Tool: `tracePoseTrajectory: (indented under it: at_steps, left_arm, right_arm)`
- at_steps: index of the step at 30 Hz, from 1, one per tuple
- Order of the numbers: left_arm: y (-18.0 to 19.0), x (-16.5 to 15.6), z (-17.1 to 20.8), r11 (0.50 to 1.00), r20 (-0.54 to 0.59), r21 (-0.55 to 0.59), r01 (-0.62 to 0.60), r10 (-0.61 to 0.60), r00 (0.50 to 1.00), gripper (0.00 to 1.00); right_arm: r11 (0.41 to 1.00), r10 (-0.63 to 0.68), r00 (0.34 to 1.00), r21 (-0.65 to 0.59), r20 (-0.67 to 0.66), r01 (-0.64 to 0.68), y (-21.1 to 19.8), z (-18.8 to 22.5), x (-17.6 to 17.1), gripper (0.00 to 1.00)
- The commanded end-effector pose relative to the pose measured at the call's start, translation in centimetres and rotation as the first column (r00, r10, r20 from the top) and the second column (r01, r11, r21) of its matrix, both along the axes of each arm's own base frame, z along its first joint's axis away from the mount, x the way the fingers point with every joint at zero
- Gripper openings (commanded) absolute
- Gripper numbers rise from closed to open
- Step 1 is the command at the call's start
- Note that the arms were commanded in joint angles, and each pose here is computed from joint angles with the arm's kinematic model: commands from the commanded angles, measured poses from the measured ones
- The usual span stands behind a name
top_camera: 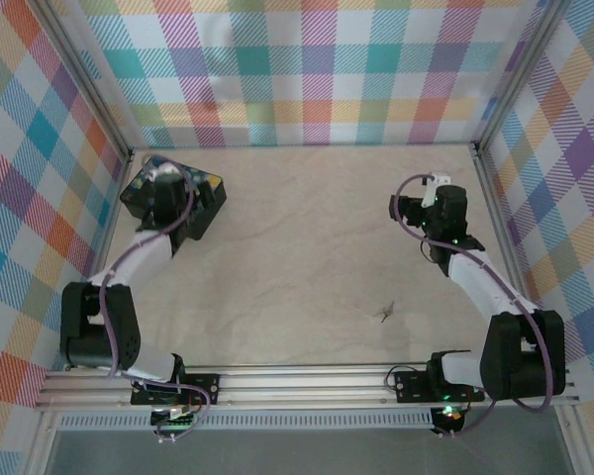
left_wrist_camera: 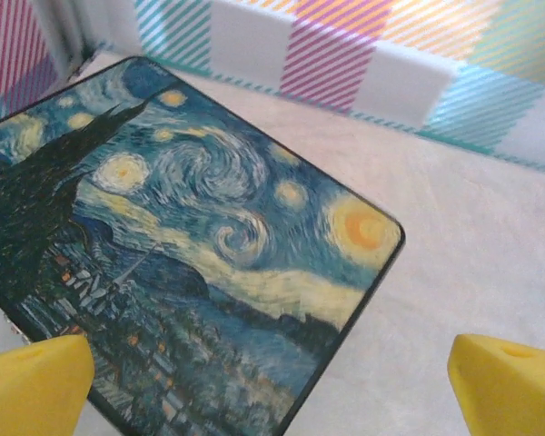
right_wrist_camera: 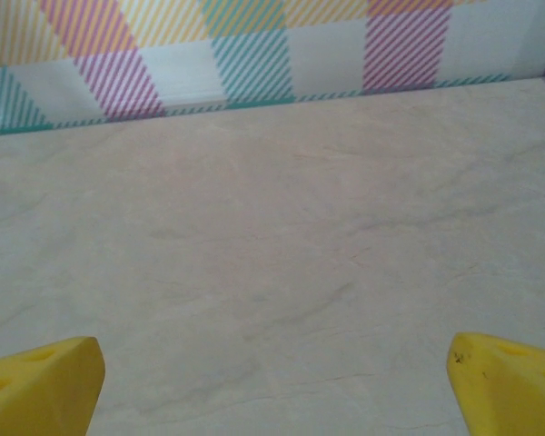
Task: Unlock the padlock with the key
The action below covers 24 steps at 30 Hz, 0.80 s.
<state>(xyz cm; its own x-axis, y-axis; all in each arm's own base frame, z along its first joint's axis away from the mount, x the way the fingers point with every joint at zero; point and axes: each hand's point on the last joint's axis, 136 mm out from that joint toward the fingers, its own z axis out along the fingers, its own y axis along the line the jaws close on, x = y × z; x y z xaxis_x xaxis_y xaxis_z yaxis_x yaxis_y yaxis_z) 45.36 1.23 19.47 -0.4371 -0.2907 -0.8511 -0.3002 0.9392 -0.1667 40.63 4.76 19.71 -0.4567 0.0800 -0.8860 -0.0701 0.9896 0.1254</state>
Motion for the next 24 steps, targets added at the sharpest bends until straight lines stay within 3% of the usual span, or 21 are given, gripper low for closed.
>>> tracePoseTrajectory:
  at_steps: [1, 5, 12, 24]
  left_arm:
    - [3.3, -2.3, -3.8, 0.971, -0.284, -0.066, -0.23, 0.203, 0.937, 1.0]
    - [3.8, -1.0, -4.9, 0.932, -0.337, -0.206, -0.299, 0.219, 0.916, 1.0]
    - [3.5, -0.1, -8.7, 0.877, -0.432, -0.319, -0.36, 0.204, 0.878, 1.0]
    - [-2.5, -1.7, -13.0, 0.87, -0.487, -0.418, -0.261, 0.028, 0.873, 0.96]
  right_arm:
    - [0.999, 0.049, 0.991, 0.012, -0.126, -0.048, 2.0, -0.3, -1.8, 0.96]
    - [0.991, 0.133, 0.975, 0.03, -0.178, -0.13, 5.2, -0.9, -3.1, 0.96]
    - [0.956, 0.292, 0.931, 0.047, -0.221, -0.289, 10.9, -2.2, -4.5, 0.96]
    - [0.935, 0.353, 0.909, 0.119, -0.221, -0.334, 13.7, -2.8, -4.2, 0.97]
